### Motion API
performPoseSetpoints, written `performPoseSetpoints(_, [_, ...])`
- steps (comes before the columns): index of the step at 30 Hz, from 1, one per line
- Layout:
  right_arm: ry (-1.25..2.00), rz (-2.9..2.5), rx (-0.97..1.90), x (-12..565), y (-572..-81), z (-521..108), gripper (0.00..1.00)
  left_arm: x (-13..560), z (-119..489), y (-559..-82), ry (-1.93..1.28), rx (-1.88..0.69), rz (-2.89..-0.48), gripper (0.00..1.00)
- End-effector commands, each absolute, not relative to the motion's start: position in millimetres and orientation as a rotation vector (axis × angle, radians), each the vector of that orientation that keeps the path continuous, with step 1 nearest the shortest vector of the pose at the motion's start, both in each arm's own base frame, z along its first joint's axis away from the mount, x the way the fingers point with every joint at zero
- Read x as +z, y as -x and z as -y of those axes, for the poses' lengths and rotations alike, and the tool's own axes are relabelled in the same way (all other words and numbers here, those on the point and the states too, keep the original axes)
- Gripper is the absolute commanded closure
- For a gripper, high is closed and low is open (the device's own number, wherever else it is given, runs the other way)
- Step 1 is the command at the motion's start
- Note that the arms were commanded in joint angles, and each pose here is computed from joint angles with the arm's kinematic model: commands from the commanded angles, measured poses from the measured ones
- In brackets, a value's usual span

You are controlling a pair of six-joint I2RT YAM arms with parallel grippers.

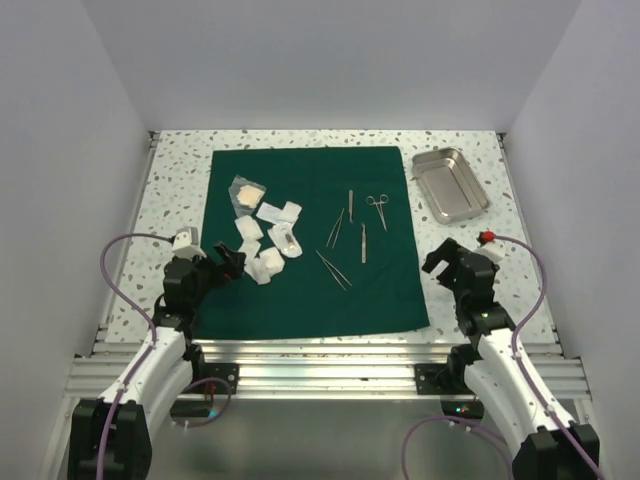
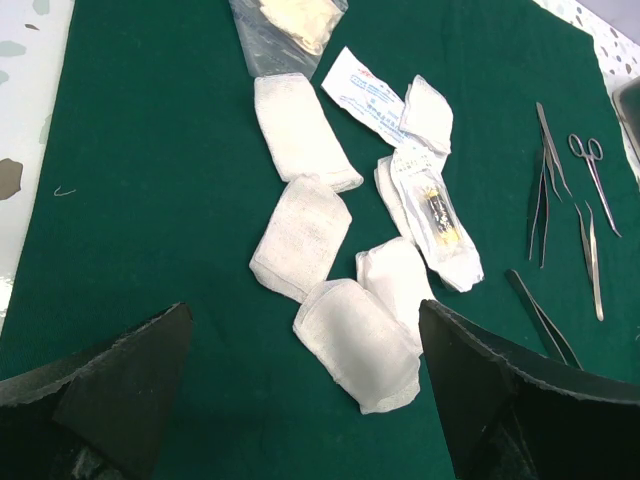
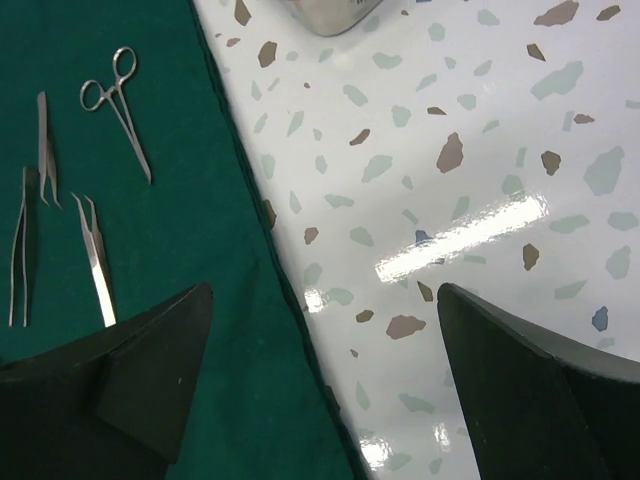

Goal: Prepare the surgical pack

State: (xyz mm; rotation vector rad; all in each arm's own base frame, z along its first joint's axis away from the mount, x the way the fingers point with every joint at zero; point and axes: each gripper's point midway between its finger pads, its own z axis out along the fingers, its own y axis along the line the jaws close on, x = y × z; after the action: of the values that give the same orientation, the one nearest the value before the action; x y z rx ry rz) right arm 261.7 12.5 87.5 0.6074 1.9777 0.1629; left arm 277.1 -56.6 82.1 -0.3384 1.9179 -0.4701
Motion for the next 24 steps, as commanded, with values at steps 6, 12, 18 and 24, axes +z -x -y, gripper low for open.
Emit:
performPoseSetpoints(6, [-0.365,-1.95,0.383,127.2,-281.8,-56.6,0.05,104.1,54.8,-287.6,0.33,-0.467,-1.855,0.0])
performPoseSetpoints(12, [-0.178,-2.201,0.343,117.8,-317.8,-113.5,0.3,103.8,55.6,-288.1,0.327,-0.471,-1.856,0.0])
performPoseSetpoints(18, [-0.069,-2.29,0.28,105.9,-351.2,-163.6,0.3,103.6,55.5,-287.6,0.326,-0.47,-1.858,0.0])
performPoseSetpoints(24, [0.001,-2.393,0.147,74.8,-377.3,-193.2,0.35,104.0,56.6,-288.2,0.32,-0.475,-1.857,0.0])
